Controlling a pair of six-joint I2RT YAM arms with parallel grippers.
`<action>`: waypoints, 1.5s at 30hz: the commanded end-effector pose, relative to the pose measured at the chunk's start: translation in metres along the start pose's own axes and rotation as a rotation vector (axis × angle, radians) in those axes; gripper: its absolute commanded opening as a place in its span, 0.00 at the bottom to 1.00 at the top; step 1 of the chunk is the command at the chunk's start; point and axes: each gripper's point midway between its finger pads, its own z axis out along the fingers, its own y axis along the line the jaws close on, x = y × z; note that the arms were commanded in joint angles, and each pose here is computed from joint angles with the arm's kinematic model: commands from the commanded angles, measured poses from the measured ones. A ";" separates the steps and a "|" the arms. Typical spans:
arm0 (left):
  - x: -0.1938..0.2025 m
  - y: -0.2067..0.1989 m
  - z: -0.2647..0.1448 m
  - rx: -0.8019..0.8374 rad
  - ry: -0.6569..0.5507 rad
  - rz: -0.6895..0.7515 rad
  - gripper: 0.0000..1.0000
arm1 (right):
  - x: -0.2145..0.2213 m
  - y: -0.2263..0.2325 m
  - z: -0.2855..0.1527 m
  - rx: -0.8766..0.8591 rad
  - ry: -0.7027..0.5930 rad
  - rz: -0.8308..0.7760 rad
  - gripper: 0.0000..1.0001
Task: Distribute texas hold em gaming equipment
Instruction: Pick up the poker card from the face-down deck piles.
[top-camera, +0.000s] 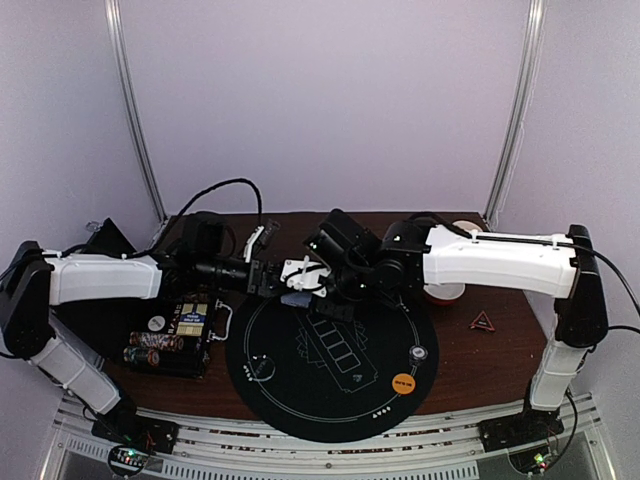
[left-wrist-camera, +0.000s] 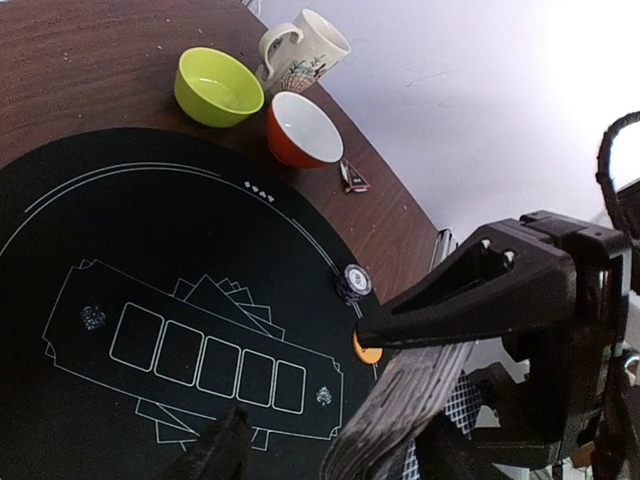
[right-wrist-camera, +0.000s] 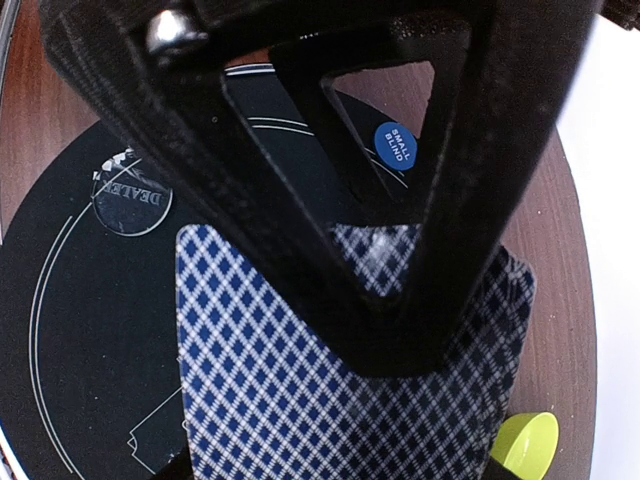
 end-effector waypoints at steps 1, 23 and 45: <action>-0.005 0.006 -0.002 -0.059 0.003 0.045 0.53 | -0.009 -0.009 -0.009 0.028 -0.031 0.018 0.57; -0.018 -0.005 -0.024 -0.057 -0.026 0.069 0.66 | -0.001 -0.011 -0.007 0.039 -0.014 0.024 0.55; -0.023 -0.020 -0.036 -0.019 -0.025 0.084 0.38 | 0.003 -0.015 -0.006 0.043 -0.003 0.027 0.53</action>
